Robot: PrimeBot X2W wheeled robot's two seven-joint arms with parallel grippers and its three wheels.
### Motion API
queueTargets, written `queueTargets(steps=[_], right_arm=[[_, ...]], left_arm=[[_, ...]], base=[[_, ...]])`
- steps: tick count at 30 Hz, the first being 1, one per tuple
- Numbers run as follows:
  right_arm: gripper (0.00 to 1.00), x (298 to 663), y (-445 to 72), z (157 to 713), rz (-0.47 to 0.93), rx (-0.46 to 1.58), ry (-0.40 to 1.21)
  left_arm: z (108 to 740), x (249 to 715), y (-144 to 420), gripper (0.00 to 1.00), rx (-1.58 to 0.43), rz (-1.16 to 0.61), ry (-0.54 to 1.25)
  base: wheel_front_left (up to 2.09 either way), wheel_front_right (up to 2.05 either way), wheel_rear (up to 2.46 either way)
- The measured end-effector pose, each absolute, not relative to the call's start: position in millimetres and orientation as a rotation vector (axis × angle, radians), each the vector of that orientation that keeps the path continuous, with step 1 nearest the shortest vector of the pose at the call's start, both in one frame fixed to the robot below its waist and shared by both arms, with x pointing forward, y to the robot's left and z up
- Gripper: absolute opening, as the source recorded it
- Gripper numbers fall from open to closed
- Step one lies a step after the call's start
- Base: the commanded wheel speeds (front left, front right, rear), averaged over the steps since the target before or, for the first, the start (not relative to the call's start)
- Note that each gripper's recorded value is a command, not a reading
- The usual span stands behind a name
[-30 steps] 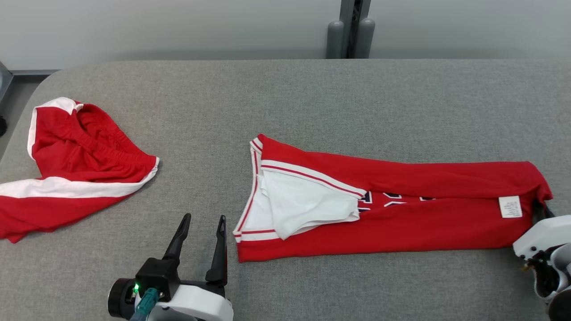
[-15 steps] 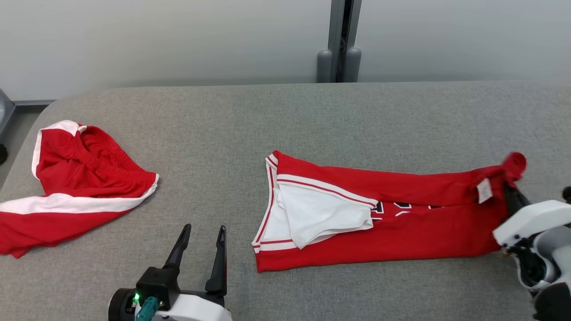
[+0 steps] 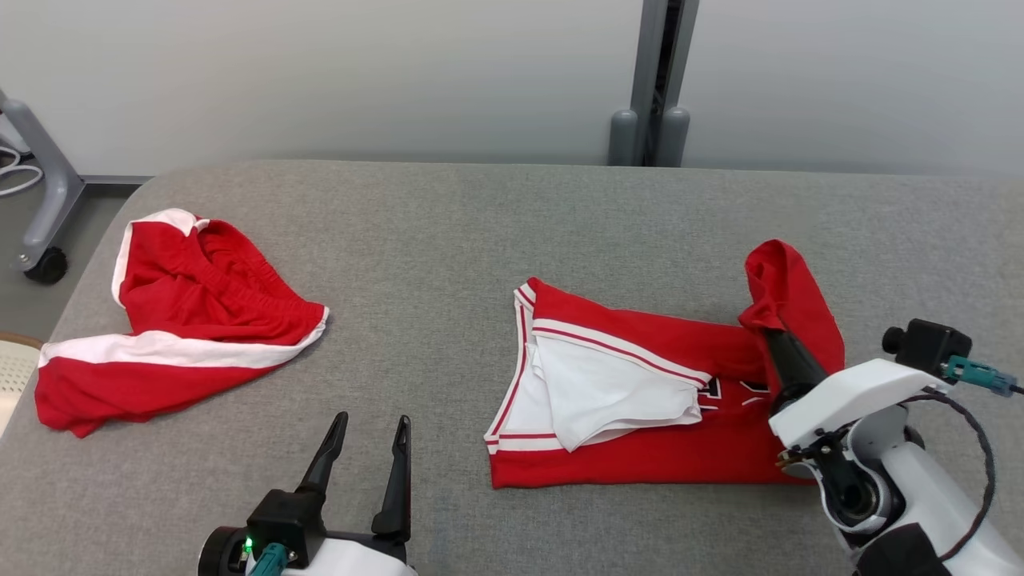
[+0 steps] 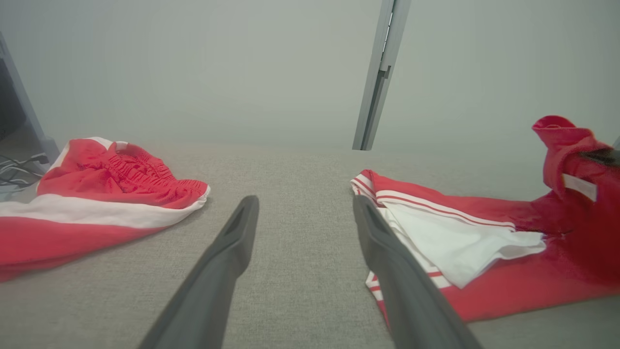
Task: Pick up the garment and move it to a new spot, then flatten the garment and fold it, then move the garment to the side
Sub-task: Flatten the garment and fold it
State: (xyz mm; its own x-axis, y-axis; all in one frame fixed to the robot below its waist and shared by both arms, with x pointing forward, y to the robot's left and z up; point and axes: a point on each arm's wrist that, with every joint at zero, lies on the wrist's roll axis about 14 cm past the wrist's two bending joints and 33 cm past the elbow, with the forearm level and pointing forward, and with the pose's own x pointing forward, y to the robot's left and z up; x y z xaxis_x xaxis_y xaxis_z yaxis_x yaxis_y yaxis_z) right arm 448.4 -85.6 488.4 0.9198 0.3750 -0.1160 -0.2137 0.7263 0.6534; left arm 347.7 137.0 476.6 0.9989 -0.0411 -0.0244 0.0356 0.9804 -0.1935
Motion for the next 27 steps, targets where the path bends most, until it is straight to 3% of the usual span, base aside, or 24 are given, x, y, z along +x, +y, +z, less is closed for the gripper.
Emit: queueTargets(steps=[15,27], right_arm=[[0.00,441.2,30.9,482.3,0.544,0.688,0.346],[0.00,423.0,76.3,461.6,0.640,0.629,0.424]], left_arm=[[477.7,328.8,173.4,1.00,-0.198,0.092,0.018],[479.7,310.8,200.0,1.00,-0.204,0.192,0.005]], base=[[0.00,0.00,0.00],[0.00,0.00,0.00]])
